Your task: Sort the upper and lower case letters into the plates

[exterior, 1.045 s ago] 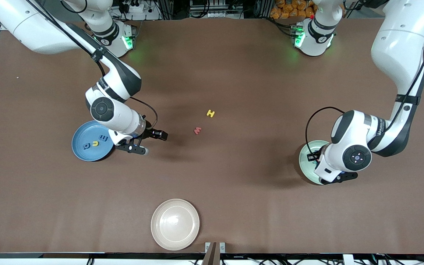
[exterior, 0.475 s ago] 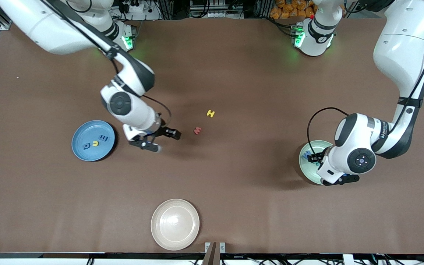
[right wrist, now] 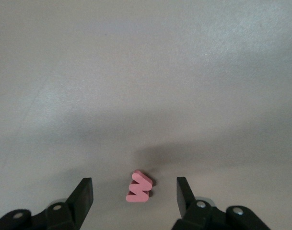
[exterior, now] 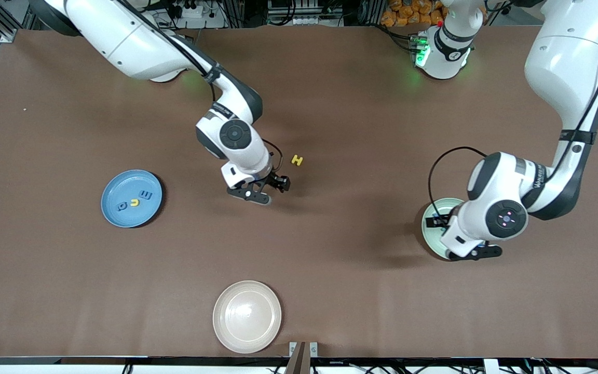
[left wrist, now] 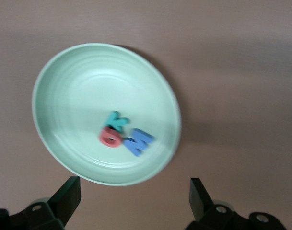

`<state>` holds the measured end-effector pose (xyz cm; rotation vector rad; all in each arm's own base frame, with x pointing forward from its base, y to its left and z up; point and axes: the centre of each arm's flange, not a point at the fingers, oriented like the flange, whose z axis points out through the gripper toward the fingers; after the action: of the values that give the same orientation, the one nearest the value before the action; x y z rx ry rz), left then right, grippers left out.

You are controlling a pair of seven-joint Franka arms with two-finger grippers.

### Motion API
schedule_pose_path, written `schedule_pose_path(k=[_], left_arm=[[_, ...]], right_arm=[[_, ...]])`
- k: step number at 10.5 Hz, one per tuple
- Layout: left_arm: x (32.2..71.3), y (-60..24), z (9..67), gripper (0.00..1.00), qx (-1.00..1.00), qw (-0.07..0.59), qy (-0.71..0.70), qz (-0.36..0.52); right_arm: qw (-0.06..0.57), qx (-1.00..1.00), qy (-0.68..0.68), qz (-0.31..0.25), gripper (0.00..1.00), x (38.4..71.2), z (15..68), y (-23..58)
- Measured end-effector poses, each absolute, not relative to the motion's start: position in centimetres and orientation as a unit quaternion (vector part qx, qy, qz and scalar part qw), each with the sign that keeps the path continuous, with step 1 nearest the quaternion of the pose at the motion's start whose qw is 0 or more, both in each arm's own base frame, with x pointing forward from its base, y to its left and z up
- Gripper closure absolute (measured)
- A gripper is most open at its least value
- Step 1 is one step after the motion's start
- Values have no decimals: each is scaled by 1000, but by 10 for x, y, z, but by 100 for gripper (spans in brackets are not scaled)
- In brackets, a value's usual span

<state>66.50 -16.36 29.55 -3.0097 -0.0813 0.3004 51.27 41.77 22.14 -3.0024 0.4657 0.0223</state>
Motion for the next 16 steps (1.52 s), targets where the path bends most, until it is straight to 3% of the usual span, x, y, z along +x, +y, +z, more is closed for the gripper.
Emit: schedule_pose_path(k=[4, 14, 16], left_arm=[[644, -210, 320, 0, -994, 50, 10, 98], [627, -217, 318, 0, -992, 59, 22, 107], [627, -217, 317, 0, -992, 60, 23, 108]], right_arm=[[34, -991, 131, 2, 31, 500, 206, 429], [19, -992, 125, 1, 37, 487, 179, 438], [20, -992, 127, -1, 45, 486, 178, 439]])
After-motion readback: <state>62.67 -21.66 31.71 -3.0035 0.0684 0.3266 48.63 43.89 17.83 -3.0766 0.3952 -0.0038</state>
